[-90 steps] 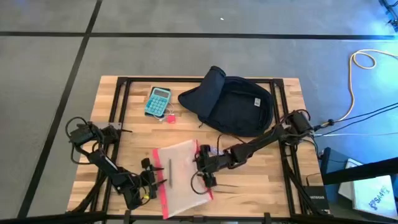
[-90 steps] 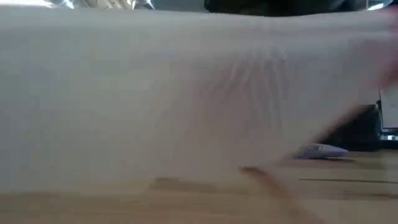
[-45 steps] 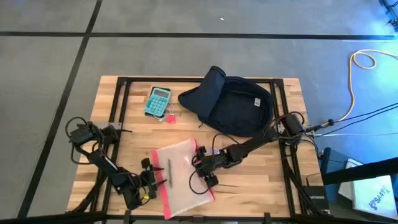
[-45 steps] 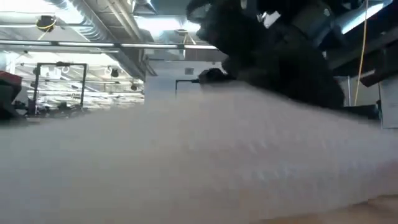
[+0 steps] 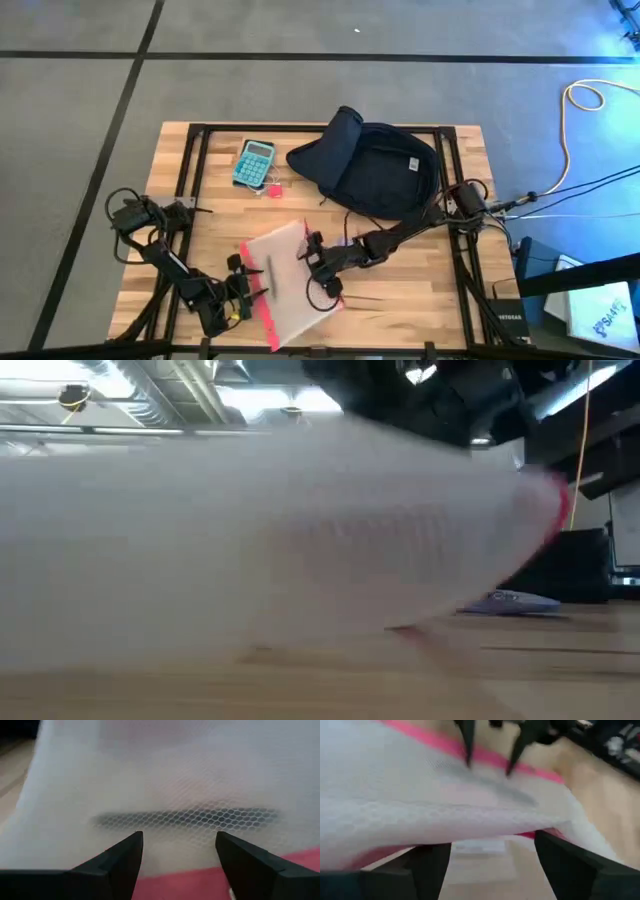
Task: Unpack backpack
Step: Remove the pink earphone from the zip bag
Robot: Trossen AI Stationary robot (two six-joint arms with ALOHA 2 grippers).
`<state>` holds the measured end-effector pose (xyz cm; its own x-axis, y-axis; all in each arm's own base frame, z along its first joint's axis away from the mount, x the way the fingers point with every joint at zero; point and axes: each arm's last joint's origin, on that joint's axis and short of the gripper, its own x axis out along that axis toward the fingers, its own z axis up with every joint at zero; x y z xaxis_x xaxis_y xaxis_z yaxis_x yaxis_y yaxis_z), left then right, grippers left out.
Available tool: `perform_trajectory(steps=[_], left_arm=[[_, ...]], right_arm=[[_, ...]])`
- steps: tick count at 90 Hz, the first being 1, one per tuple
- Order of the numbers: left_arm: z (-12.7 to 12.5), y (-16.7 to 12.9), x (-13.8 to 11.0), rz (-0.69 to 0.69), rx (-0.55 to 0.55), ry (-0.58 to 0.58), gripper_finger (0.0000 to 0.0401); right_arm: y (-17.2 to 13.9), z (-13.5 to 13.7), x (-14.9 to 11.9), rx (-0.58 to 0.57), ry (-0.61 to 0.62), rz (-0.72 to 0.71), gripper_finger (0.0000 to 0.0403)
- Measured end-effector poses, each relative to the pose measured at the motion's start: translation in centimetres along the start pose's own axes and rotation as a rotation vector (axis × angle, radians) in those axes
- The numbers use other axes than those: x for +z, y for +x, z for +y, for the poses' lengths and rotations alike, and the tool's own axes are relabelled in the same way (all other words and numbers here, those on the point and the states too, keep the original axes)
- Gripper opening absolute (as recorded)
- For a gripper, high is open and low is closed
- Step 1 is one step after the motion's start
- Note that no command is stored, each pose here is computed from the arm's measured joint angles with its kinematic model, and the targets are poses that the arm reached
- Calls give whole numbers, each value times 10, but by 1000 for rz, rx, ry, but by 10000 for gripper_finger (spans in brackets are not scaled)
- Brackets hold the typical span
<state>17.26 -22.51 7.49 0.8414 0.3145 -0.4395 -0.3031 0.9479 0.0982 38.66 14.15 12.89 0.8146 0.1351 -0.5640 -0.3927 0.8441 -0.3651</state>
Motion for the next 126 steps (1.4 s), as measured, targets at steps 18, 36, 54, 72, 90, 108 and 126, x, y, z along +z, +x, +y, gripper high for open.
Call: perform_trajectory(steps=[18, 36, 54, 72, 90, 108, 126], left_arm=[[0, 0, 0, -3, 4, 1, 239], [0, 0, 0, -4, 4, 1, 239], [0, 0, 0, -4, 5, 0, 239], [0, 0, 0, -3, 5, -1, 239], [0, 0, 0, -3, 4, -4, 239], [0, 0, 0, -3, 4, -4, 239], [0, 0, 0, -3, 5, -1, 239]], right_arm=[[13, 11, -12, 15, -75, 74, 271], [20, 7, -13, 19, 108, 111, 271], [21, -7, -10, 114, 335, 190, 271], [16, -10, -13, 179, 394, 330, 271], [12, -8, -15, 147, 333, 410, 271], [10, -8, -14, 157, 283, 404, 271], [17, -7, -6, 162, 246, 267, 271]])
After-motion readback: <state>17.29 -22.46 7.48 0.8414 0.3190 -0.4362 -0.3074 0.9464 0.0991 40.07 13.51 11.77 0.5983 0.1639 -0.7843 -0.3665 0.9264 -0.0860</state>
